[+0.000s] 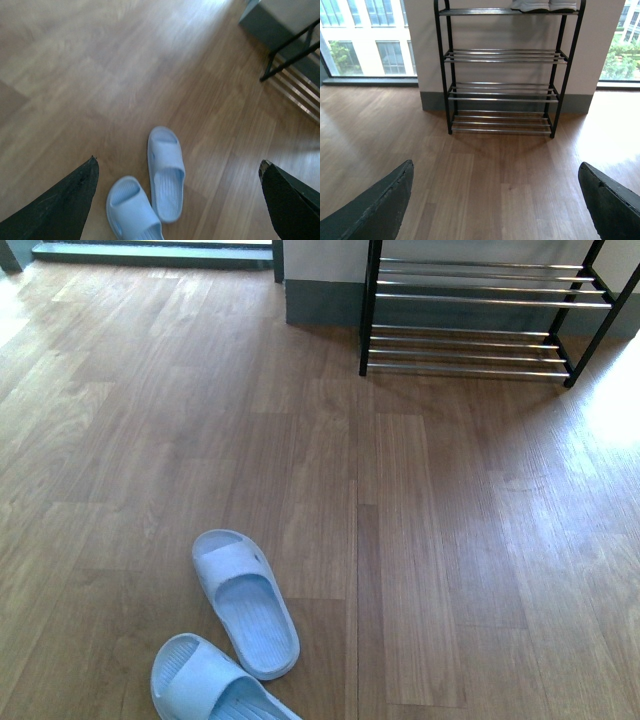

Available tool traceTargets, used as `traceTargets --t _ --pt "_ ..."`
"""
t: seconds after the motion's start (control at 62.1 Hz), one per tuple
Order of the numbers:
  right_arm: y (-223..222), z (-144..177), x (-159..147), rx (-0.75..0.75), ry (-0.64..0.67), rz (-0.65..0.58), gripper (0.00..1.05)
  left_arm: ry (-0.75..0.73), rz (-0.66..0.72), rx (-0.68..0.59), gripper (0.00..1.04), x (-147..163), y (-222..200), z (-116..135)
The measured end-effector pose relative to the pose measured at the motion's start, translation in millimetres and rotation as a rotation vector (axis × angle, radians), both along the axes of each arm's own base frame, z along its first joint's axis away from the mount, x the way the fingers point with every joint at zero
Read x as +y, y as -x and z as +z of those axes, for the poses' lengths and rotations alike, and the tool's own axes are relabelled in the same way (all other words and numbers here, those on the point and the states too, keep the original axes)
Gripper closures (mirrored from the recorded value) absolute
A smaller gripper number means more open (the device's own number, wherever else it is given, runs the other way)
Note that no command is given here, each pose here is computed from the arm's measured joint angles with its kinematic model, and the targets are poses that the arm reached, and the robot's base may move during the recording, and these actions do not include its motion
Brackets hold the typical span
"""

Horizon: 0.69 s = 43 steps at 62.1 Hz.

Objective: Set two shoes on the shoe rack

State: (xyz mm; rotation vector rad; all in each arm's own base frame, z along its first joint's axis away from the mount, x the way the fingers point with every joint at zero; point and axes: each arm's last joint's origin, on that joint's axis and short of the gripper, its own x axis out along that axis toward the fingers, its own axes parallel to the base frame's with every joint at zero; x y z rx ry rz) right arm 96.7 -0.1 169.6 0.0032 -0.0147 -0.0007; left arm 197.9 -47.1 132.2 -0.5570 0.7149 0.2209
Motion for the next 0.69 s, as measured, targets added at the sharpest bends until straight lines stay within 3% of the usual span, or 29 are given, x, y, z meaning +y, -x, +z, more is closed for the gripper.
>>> traceTargets --t 0.097,0.258,0.693 --pt "0.0 0.0 0.0 0.0 0.0 0.0 0.09 0.056 -0.093 0.299 0.09 -15.9 -28.7 -51.9" --pt "0.0 0.0 0.0 0.0 0.0 0.0 0.09 0.074 -0.173 0.55 0.09 -31.4 -48.8 -102.2" --pt "0.0 0.0 0.0 0.0 0.0 0.0 0.09 -0.095 -0.36 0.816 0.09 -51.3 -92.2 -170.8"
